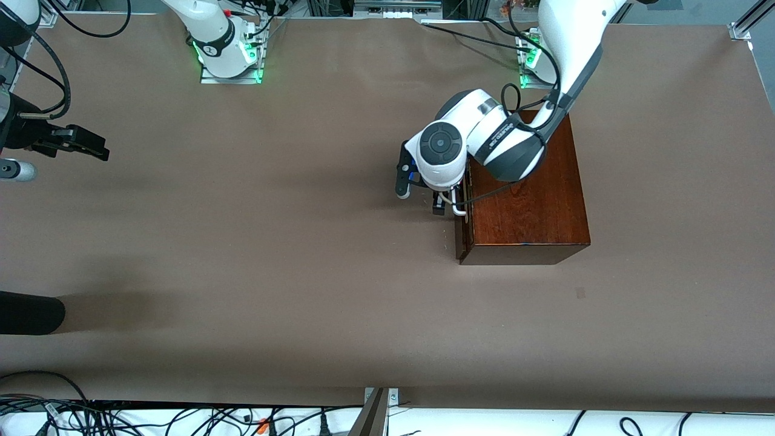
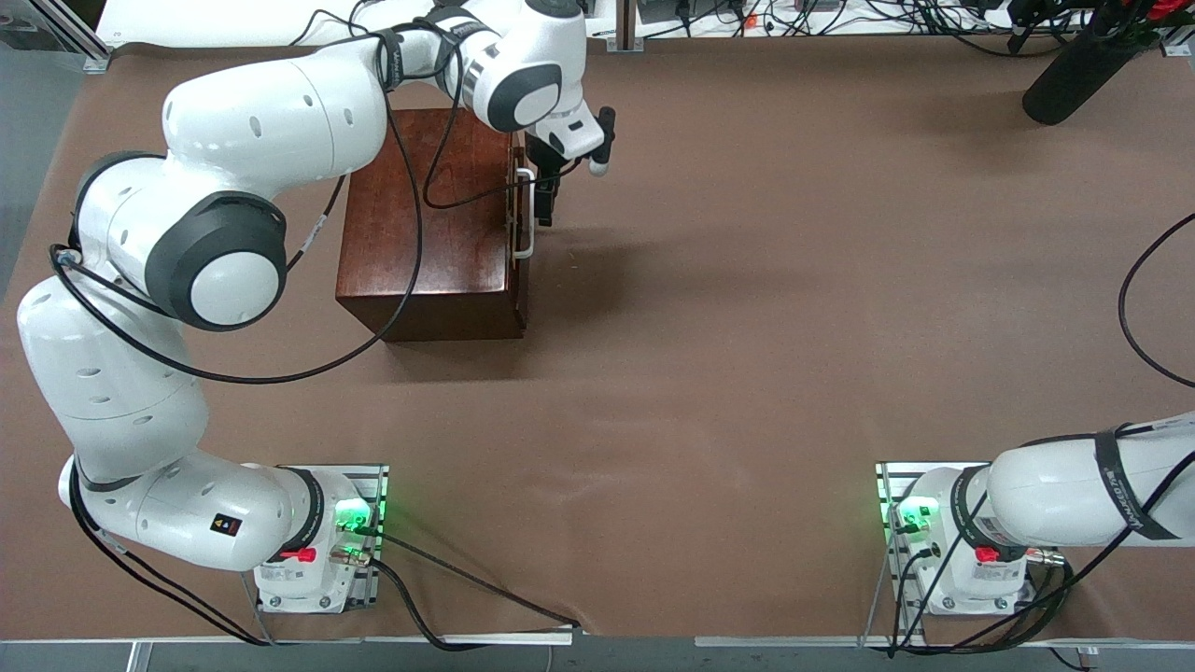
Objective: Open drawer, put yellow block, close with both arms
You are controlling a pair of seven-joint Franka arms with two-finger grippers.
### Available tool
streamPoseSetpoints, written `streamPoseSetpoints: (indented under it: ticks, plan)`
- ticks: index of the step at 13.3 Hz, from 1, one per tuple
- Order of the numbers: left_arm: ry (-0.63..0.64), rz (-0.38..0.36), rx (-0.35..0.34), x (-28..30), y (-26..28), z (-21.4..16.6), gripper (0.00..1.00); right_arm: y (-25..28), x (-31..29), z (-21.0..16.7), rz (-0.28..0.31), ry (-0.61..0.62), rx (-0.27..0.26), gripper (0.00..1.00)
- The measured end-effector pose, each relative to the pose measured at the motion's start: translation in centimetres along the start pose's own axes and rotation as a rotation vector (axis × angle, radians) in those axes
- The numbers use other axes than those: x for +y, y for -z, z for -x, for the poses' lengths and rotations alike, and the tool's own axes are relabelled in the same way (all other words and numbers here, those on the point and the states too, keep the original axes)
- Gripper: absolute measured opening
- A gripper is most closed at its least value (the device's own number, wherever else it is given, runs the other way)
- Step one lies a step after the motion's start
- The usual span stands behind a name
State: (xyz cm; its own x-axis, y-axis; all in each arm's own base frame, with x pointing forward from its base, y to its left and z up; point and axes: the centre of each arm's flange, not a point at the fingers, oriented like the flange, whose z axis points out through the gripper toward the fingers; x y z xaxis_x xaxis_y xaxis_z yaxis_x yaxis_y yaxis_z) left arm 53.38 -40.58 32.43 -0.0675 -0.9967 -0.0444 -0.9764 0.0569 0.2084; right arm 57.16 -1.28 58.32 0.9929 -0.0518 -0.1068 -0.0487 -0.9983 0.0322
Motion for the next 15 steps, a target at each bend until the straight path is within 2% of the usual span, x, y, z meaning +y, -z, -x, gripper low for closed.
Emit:
streamPoseSetpoints:
  ticks: [2, 3, 7, 11, 15]
  plan:
    - [0.112, -0.007, 0.056, 0.6, 2.7, -0.4, 1.00, 0.0, 0.0, 0.0, 0.000, 0.000, 0.000, 1.00]
    - [0.188, -0.011, 0.063, 1.1, 4.1, -0.5, 1.00, 0.0, 0.0, 0.0, 0.000, 0.000, -0.001, 1.00]
    - [0.551, -0.017, 0.012, 3.4, 10.4, 2.7, 1.00, 0.0, 0.0, 0.0, 0.000, 0.000, -0.001, 1.00]
    - [0.881, -0.046, 0.016, 2.1, 16.1, 11.7, 1.00, 0.0, 0.0, 0.0, 0.000, 0.001, -0.001, 1.00]
    - [1.051, -0.098, 0.056, 0.8, 20.5, 20.3, 1.00, 0.0, 0.0, 0.0, 0.000, 0.001, -0.001, 1.00]
